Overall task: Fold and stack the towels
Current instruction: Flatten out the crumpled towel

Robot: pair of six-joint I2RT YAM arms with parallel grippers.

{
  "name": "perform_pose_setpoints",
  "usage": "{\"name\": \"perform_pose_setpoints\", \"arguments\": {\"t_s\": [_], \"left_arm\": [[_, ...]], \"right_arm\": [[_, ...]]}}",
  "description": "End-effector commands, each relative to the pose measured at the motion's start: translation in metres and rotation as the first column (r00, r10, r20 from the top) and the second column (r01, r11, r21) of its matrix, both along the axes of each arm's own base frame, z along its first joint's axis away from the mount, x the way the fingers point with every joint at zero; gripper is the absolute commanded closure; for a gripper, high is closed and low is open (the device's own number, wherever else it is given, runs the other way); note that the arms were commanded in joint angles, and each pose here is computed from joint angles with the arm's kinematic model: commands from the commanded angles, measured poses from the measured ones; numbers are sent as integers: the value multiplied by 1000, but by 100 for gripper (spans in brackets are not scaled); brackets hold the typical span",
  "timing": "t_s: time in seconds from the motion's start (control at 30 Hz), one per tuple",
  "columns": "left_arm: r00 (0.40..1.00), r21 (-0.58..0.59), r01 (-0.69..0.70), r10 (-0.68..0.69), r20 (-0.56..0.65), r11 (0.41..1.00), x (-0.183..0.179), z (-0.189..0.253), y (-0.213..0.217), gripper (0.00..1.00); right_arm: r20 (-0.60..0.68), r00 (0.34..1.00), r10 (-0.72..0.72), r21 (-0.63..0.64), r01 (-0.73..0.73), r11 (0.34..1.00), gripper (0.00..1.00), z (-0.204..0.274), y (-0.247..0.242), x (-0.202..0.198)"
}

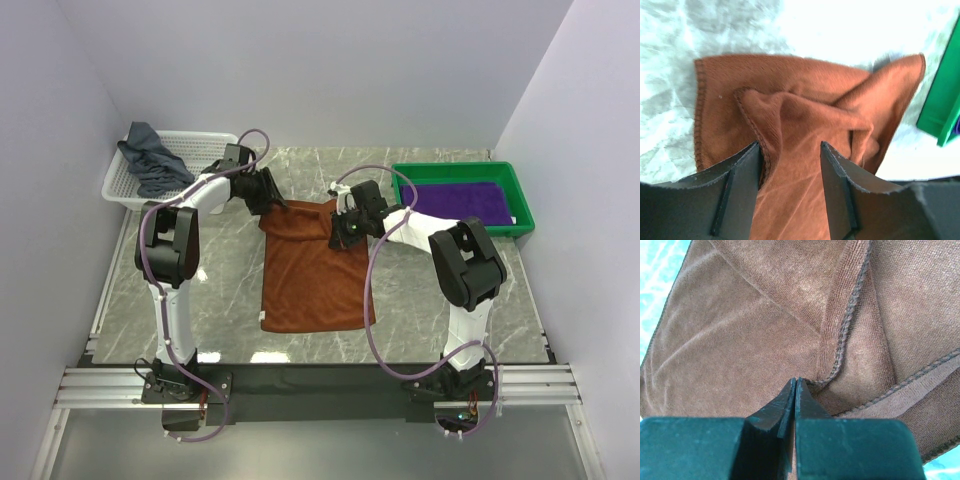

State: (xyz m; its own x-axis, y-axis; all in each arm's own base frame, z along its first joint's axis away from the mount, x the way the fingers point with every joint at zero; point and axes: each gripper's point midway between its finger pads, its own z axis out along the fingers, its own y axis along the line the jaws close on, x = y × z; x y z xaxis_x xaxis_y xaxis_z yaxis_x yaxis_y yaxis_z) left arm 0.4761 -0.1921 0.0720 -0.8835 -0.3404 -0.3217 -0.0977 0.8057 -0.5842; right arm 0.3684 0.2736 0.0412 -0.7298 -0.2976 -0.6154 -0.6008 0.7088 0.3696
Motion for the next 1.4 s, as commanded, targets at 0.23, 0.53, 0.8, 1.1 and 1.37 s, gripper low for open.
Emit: {"name": "perform_pose_setpoints", "arguments": {"t_s": [0.23,0.53,0.8,1.1,1.37], "left_arm": [[989,-42,-149,149,0,988,29,0,6,47],[989,-22,-146,145,-23,989,37,-18,5,50],[993,-113,-92,99,57,989,43,9,-6,66],[983,-135,-17,41,180,991,28,47,-7,65],[991,-148,6,14,136,989,7,23,-12,68]], "right_arm": [[54,999,-3,31,1,1000,100,19,1,3],[57,998,-6,36,4,999,100,22,1,3],[56,998,-3,34,1,999,100,22,1,2],[61,998,-2,34,0,999,100,24,1,3],[49,999,7,45,-9,999,100,22,4,2]]}}
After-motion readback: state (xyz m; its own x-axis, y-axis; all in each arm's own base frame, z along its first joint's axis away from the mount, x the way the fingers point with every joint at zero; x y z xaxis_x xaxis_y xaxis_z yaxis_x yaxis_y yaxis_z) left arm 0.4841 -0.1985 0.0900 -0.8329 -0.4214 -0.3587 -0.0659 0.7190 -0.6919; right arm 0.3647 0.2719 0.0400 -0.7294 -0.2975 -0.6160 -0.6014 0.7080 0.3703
